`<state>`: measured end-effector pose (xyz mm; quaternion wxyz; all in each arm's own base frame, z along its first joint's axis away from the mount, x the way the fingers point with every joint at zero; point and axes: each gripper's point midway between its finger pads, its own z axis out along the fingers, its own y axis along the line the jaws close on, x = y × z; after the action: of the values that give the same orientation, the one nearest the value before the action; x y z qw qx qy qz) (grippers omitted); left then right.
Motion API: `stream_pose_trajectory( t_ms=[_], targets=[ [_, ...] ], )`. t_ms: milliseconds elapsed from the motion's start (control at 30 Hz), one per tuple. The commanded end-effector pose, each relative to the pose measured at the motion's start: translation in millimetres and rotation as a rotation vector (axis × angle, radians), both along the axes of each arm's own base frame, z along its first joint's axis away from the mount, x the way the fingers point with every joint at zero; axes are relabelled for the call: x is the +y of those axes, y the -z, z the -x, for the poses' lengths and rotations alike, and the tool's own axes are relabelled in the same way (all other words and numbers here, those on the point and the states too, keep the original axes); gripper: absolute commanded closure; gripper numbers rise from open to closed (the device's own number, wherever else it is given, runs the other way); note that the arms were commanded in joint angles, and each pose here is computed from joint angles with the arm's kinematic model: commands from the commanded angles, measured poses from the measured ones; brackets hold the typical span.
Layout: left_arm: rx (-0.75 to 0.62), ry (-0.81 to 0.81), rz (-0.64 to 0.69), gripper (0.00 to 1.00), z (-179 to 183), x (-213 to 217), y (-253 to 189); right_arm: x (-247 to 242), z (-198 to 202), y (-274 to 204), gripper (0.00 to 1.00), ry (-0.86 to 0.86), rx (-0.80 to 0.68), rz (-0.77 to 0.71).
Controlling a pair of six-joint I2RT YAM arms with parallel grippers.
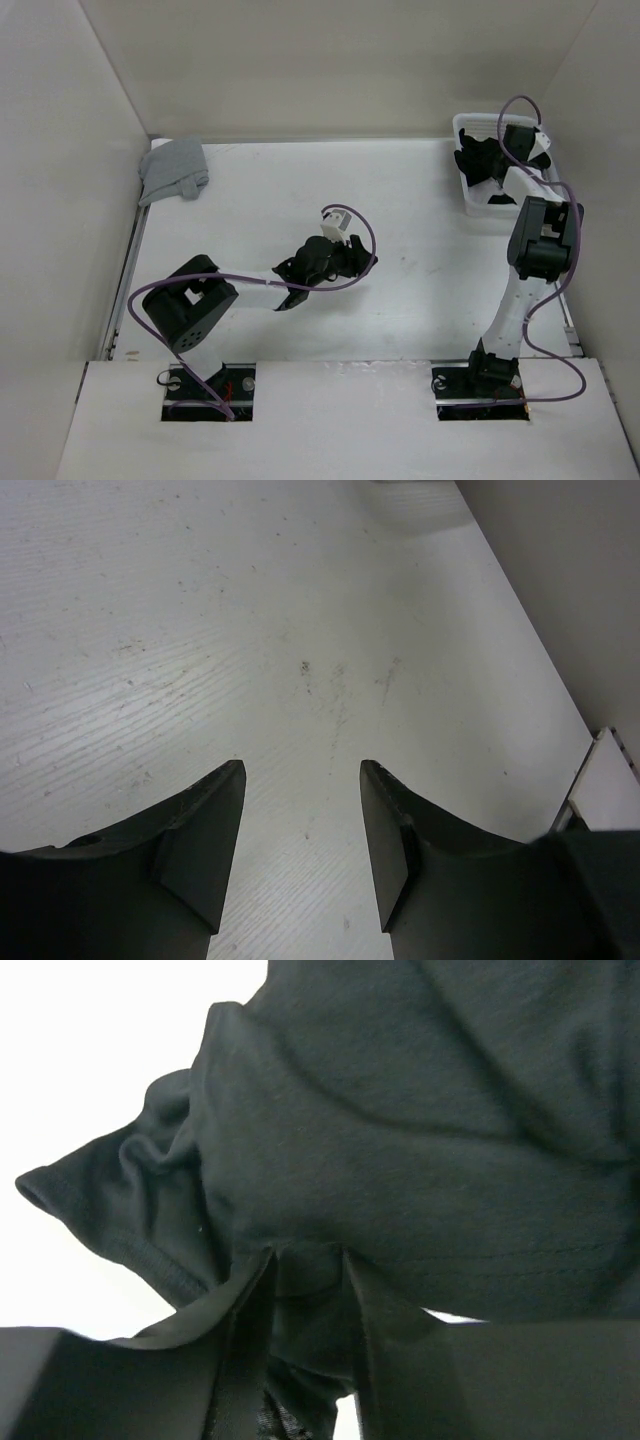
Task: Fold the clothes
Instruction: Grab the tank top from the pile, then move the tank top to the center of the board
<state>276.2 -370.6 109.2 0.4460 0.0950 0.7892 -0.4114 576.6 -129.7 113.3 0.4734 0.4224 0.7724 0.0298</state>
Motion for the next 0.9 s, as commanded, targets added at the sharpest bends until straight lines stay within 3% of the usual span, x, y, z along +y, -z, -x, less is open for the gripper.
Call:
stream_pose_trajectory(
  t_ms=[0, 133, 400, 533, 733, 867],
  targets=[
    [-0.063, -0.005, 0.051, 0.52, -5, 0, -22, -18, -12, -30, 0.86, 0.048, -0.09, 0.026],
    [-0.06, -0.005, 0.053, 0.52, -6, -2, -22, -14, -2, -90, 0.97, 0.035, -0.241, 0.074],
    [-0.067, -0.029, 0.058, 0.52, -9, 4, -25, 34, 49, -216, 0.99, -0.009, -0.52, 0.126],
    [-0.073, -0.073, 0.066, 0.52, -17, 12, -33, 106, 102, -310, 0.99, -0.149, -0.718, 0.142],
    [-0.022, -0.224, 0.107, 0.52, -44, 53, -52, 208, 199, -403, 0.99, -0.39, -0.92, 0.09],
    [0.043, -0.396, 0.188, 0.49, -67, 115, -67, 278, 269, -410, 0.97, -0.607, -0.962, -0.025]
  ],
)
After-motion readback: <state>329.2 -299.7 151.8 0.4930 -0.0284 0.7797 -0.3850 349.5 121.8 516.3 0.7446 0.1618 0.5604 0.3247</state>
